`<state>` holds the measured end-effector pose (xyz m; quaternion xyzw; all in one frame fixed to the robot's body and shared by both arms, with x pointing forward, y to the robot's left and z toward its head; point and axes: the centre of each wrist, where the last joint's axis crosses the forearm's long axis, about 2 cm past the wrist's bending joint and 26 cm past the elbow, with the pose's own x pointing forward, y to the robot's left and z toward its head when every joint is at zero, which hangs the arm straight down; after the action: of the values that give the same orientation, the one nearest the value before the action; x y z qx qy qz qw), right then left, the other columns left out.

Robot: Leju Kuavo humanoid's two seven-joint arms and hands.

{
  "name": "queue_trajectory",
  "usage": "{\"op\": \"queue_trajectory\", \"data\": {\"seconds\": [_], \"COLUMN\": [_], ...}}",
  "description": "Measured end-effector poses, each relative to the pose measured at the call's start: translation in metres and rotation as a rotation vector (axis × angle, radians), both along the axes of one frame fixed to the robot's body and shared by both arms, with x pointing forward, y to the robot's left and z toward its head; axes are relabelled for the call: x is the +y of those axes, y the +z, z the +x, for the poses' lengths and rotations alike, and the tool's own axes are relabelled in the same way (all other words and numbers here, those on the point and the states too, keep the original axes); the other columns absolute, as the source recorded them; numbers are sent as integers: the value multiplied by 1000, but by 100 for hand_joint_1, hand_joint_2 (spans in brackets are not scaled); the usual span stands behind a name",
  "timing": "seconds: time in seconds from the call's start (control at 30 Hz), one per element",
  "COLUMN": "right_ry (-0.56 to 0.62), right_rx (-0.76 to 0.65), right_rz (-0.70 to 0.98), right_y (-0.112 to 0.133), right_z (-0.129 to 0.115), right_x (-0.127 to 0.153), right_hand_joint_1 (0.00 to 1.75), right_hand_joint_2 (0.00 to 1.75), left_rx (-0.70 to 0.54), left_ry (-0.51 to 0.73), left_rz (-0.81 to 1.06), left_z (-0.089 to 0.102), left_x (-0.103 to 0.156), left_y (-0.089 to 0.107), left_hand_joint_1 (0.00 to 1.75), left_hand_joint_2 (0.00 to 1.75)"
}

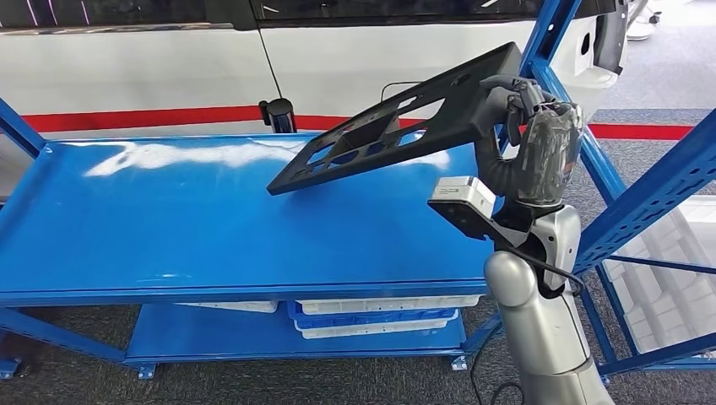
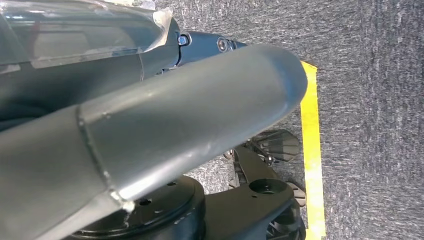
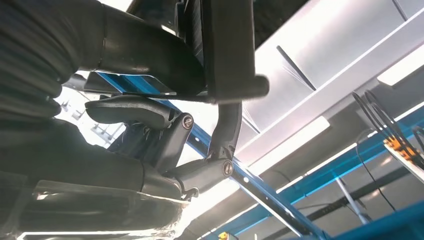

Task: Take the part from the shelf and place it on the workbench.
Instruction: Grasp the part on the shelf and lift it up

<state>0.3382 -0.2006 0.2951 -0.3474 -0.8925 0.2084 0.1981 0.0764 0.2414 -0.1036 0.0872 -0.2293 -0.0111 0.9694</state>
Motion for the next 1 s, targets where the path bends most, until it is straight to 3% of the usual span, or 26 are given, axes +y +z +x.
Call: {"op": "queue_trajectory", "data": {"seconds": [1.0], "right_ry": [10], "right_rx": [-45], "right_rz": [-5], "right_y": [6], "right_z": [-8], "right_x": [-5], "right_hand_joint_1": [175], "right_hand_joint_2": [175], "left_rx": [-13], "left_ry": [6], "left_rz": [-4], "left_z": [2], "left_x": [-1], "left_y": [1], "left_hand_joint_1": [0], "left_hand_joint_2": [0]}}
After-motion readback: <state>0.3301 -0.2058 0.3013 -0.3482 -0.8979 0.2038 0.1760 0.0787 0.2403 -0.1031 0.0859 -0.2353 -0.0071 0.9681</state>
